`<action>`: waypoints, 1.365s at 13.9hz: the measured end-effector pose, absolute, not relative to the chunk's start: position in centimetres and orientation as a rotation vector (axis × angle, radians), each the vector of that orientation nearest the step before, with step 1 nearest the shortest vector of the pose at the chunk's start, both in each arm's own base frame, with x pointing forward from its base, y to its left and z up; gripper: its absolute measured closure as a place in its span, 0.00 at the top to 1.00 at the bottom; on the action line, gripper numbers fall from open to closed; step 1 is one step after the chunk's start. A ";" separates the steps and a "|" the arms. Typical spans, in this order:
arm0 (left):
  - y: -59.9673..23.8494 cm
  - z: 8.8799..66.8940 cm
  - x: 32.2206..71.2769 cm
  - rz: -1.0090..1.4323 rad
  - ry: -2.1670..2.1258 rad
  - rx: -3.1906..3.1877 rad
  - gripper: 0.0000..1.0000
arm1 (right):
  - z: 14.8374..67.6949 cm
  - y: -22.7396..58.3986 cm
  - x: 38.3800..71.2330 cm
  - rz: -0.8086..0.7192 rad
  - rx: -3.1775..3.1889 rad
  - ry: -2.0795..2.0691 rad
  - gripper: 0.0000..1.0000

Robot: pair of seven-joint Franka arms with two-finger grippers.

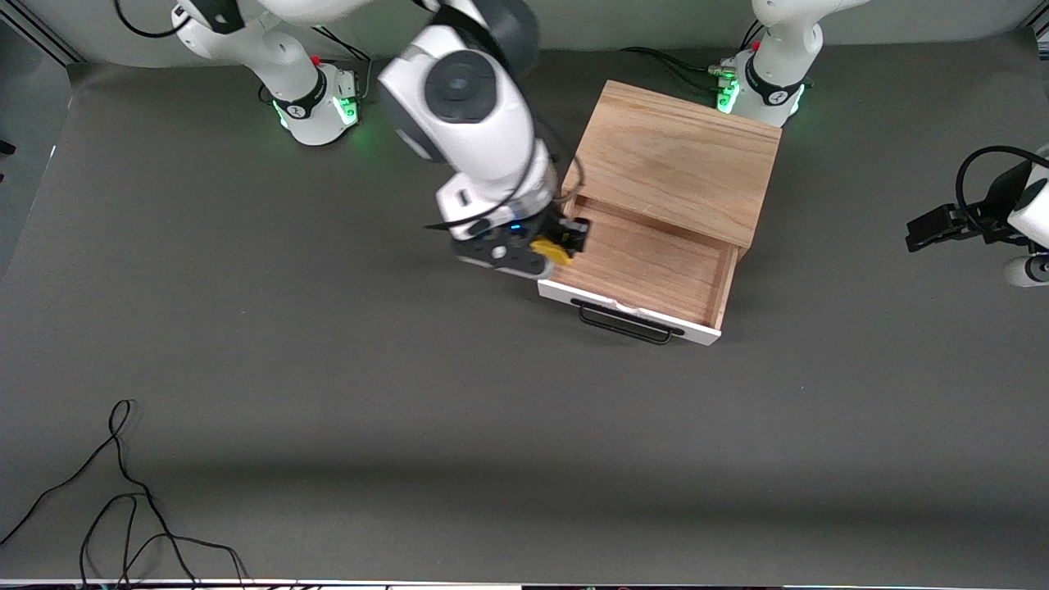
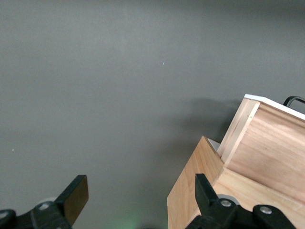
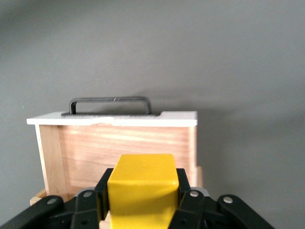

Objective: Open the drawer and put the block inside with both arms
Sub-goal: 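Carry the yellow cube with the right gripper over the open drawer, then lower the cube into the drawer and open the right gripper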

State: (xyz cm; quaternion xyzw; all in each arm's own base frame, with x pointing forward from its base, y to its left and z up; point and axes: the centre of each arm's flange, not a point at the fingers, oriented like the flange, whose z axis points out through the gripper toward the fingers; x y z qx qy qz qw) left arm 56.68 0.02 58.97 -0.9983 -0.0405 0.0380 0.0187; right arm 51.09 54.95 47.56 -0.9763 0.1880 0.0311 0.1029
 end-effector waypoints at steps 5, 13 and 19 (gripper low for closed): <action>-0.2 58.9 56.5 0.081 -0.117 -3.099 1.00 | 41.3 58.5 49.1 0.132 -2.938 0.521 0.55; -0.1 59.7 56.4 0.050 -0.087 -3.108 1.00 | 33.0 61.4 47.0 0.184 -3.000 0.494 0.55; -2.0 59.7 56.4 0.045 -0.030 -3.111 1.00 | 32.8 62.3 46.3 0.157 -2.998 0.492 0.55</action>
